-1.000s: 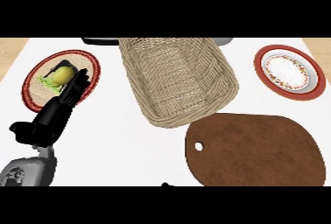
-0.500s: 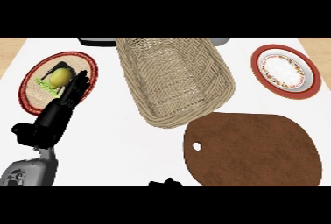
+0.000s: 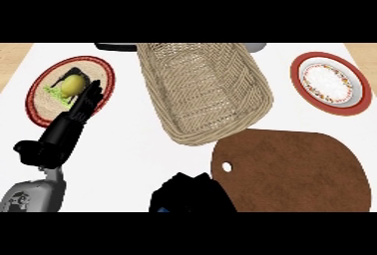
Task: Pick the can from the cutting board and place it in the basket
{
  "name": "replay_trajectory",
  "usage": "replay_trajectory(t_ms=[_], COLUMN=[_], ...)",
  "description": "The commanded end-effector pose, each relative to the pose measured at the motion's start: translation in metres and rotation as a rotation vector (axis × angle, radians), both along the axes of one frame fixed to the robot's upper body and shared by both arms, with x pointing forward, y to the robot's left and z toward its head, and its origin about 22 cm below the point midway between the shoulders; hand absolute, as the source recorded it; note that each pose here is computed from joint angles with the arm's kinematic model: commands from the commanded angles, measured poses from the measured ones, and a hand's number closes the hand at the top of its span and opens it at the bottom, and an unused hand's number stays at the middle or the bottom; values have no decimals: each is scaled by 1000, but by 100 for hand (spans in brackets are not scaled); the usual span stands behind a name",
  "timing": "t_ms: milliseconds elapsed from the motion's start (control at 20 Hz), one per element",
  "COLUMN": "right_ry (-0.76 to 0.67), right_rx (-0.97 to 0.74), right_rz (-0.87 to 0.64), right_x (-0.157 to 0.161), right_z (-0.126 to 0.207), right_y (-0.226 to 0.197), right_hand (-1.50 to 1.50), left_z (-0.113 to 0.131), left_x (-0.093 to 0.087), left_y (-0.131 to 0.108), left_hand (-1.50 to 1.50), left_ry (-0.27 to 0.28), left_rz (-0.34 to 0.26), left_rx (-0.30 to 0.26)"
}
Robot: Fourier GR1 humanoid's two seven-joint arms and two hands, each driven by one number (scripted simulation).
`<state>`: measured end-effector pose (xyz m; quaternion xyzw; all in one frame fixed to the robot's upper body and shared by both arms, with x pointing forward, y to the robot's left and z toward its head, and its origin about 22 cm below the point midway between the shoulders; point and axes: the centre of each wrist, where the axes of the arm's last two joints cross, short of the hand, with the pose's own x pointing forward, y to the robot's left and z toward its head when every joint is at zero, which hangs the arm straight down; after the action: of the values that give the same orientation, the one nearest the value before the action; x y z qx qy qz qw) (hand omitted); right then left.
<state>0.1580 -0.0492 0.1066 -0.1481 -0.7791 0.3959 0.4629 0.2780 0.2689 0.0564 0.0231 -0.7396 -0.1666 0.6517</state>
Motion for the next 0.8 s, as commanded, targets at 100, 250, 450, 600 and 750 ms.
replay_trajectory(t_ms=[100,250,450,600,750], right_ry=[-16,-33,-52,-53,-22], right_rx=[189,269,314,309,281], right_rz=[-104,-171,-266,-300,-304], right_x=[11,46,78,113,147], right_z=[90,116,162,171,161], right_y=[2,16,32,39,28], right_hand=[150,150,150,150,150], left_z=[-1,1,-2,-1,-4], left_x=[0,8,5,2,8], left_y=[5,-8,-2,-4,-4], left_hand=[0,0,0,0,0], left_ry=[-16,5,-9,-17,-10], left_rz=[-37,-32,-40,-31,-14], left_rx=[10,-5,-5,-11,-8])
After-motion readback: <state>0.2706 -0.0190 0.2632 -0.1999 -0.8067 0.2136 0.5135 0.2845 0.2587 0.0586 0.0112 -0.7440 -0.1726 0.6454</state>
